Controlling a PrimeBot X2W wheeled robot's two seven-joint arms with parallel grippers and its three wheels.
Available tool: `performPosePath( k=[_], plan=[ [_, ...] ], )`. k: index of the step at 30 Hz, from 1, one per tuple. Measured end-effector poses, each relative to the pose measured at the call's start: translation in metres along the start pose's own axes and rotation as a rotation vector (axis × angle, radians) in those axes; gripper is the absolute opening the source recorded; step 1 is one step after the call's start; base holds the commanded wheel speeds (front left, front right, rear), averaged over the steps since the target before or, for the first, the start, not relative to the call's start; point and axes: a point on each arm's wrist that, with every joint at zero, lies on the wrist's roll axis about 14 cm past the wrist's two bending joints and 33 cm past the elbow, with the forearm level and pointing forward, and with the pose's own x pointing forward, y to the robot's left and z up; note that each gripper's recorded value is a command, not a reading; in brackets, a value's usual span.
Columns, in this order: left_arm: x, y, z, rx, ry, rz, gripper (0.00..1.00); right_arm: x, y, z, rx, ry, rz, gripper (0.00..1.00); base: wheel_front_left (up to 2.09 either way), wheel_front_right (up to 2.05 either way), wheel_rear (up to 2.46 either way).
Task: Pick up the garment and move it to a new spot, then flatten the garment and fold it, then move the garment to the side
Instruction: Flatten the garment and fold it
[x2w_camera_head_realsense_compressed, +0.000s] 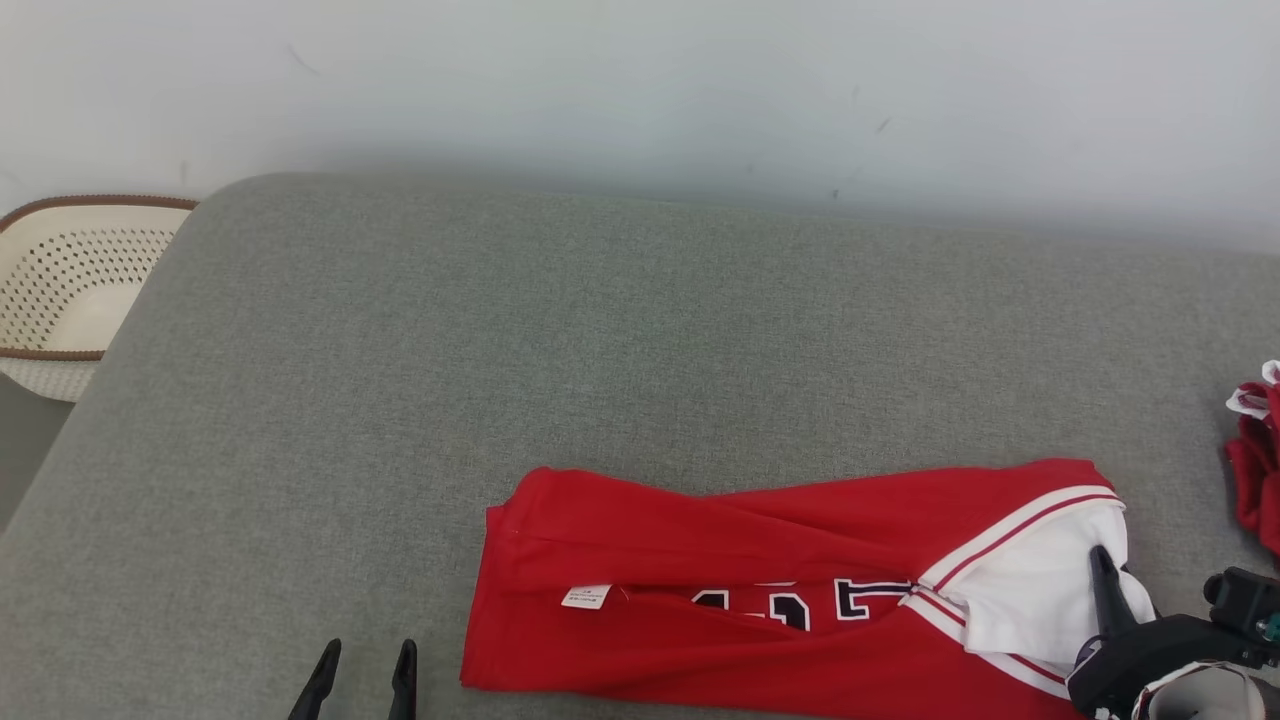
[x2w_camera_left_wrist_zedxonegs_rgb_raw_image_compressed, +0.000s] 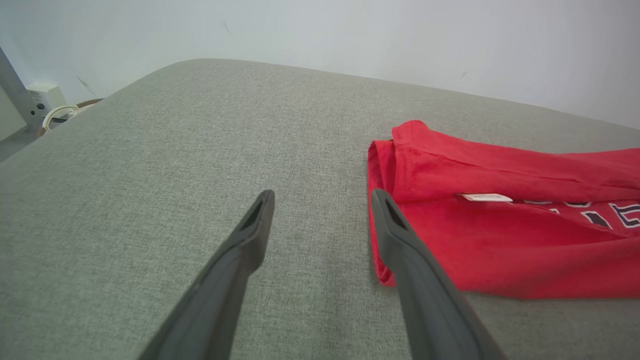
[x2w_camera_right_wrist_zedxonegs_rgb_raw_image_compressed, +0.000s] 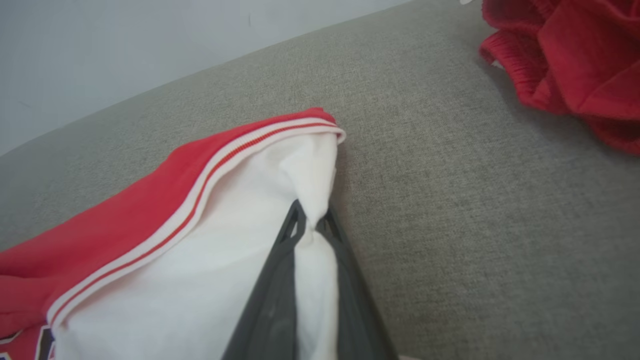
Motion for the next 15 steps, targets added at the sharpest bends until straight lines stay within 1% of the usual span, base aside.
performPosePath(
  k=[7,10,12,15],
  plan=[
    [0.004,-0.014,0.001,-0.016,-0.006,-0.042,1.0,-0.014,-0.025,0.016,-0.026,-0.056,-0.064,0.0,0.0,0.0,0.0],
    [0.006,-0.022,0.001,-0.022,-0.005,-0.063,1.0,-0.019,-0.032,0.019,-0.048,-0.064,-0.074,0.0,0.0,0.0,0.0],
    [0.007,-0.025,0.001,-0.025,-0.004,-0.07,1.0,-0.02,-0.028,0.023,-0.066,-0.075,-0.059,0.0,0.0,0.0,0.0],
    [0.01,-0.03,-0.001,-0.029,-0.001,-0.084,1.0,-0.019,-0.012,0.031,-0.09,-0.1,-0.008,0.0,0.0,0.0,0.0]
  ],
)
